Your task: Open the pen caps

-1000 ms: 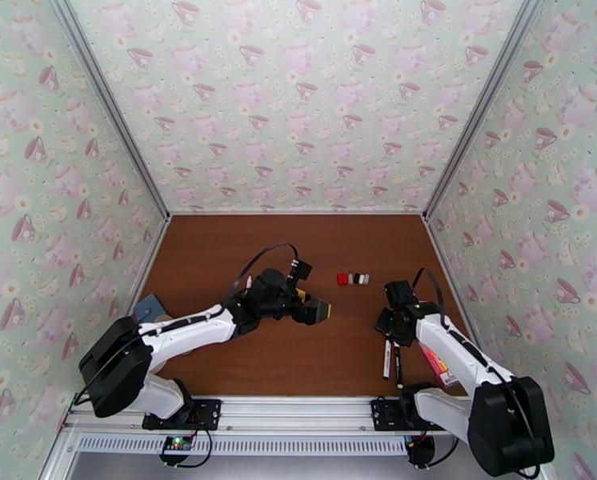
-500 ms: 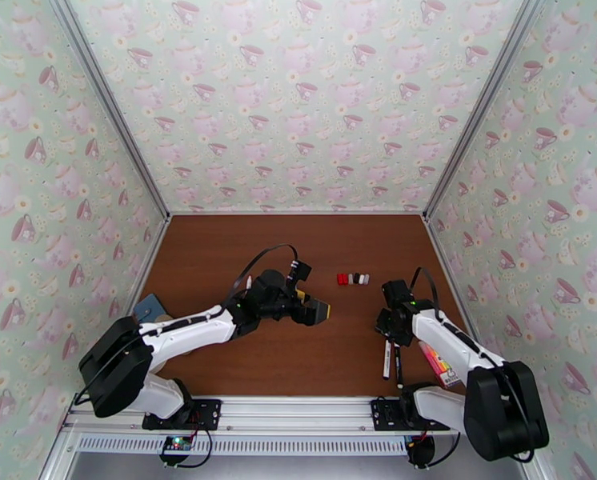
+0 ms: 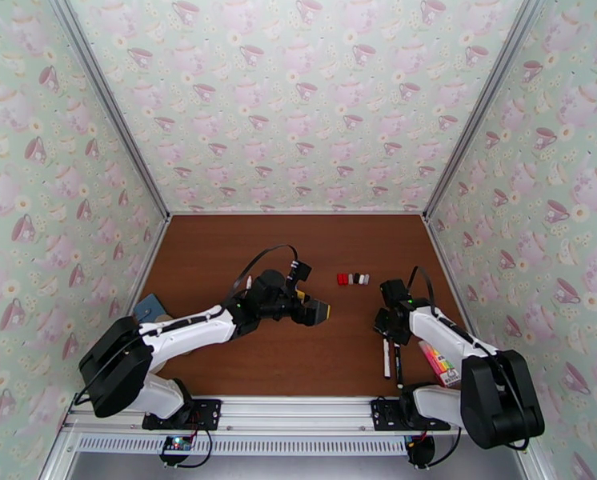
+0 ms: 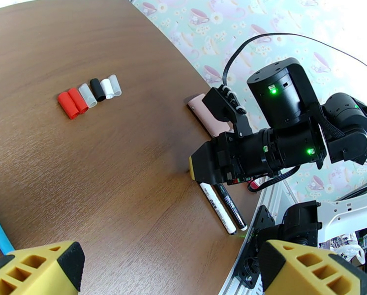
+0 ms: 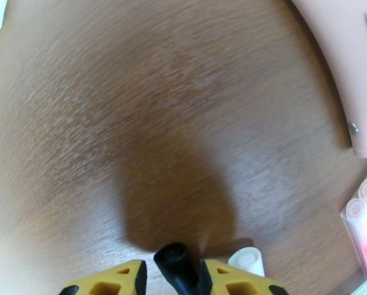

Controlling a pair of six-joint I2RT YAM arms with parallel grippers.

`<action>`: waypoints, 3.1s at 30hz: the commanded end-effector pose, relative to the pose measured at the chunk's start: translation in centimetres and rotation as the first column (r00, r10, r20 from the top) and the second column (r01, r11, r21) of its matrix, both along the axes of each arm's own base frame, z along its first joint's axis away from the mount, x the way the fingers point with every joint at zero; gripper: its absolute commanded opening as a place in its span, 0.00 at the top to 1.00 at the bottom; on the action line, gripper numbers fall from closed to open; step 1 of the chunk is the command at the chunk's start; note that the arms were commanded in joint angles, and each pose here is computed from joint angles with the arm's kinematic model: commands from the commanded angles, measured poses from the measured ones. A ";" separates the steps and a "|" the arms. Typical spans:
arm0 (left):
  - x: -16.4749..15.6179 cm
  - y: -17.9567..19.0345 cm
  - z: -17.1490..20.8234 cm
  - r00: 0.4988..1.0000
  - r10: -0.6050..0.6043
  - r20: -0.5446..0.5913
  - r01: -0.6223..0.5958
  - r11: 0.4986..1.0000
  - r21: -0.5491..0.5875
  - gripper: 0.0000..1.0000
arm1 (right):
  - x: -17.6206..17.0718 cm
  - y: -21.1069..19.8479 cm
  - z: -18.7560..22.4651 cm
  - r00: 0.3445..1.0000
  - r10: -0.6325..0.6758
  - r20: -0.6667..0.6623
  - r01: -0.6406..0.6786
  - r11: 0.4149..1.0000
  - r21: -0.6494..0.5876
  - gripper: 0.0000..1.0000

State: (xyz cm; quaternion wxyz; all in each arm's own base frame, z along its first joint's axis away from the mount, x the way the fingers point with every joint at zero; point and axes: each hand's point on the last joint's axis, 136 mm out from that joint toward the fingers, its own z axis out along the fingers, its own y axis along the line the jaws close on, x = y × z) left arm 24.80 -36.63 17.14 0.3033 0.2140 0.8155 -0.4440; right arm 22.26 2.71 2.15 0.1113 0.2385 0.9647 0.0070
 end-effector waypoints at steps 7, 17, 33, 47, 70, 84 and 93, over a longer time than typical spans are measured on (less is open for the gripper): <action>0.3 0.3 -0.2 1.000 0.012 0.015 -0.012 1.000 0.018 0.00 | 0.0 0.9 -0.8 0.999 0.035 -0.008 -0.034 0.999 0.038 0.68; 0.2 0.4 -0.4 1.000 0.019 0.009 -0.019 0.999 0.027 0.00 | 0.5 1.4 -0.4 0.999 0.036 0.018 -0.037 0.997 0.067 0.78; 0.2 0.3 -0.2 1.000 0.019 0.012 -0.019 0.999 0.033 0.00 | 0.1 3.0 -1.1 0.994 0.113 -0.013 -0.110 0.986 0.129 0.72; -0.4 0.3 0.1 1.000 0.010 0.001 -0.010 1.000 0.011 0.00 | 3.9 5.7 3.7 0.967 0.114 0.229 -0.170 0.954 0.245 0.86; -1.1 -7.0 1.7 0.989 -0.071 -0.133 0.056 0.991 -0.118 0.17 | 7.6 12.1 20.7 0.710 -0.086 0.699 -0.449 0.710 0.543 0.87; -0.5 -8.0 1.5 0.987 -0.080 -0.136 0.064 0.991 -0.115 0.59 | 6.9 12.7 20.7 0.700 -0.083 0.709 -0.476 0.686 0.550 0.87; -0.9 -7.0 0.2 0.994 -0.087 -0.059 0.085 0.996 -0.032 0.94 | 6.6 12.5 19.6 0.727 -0.035 0.686 -0.466 0.708 0.530 0.76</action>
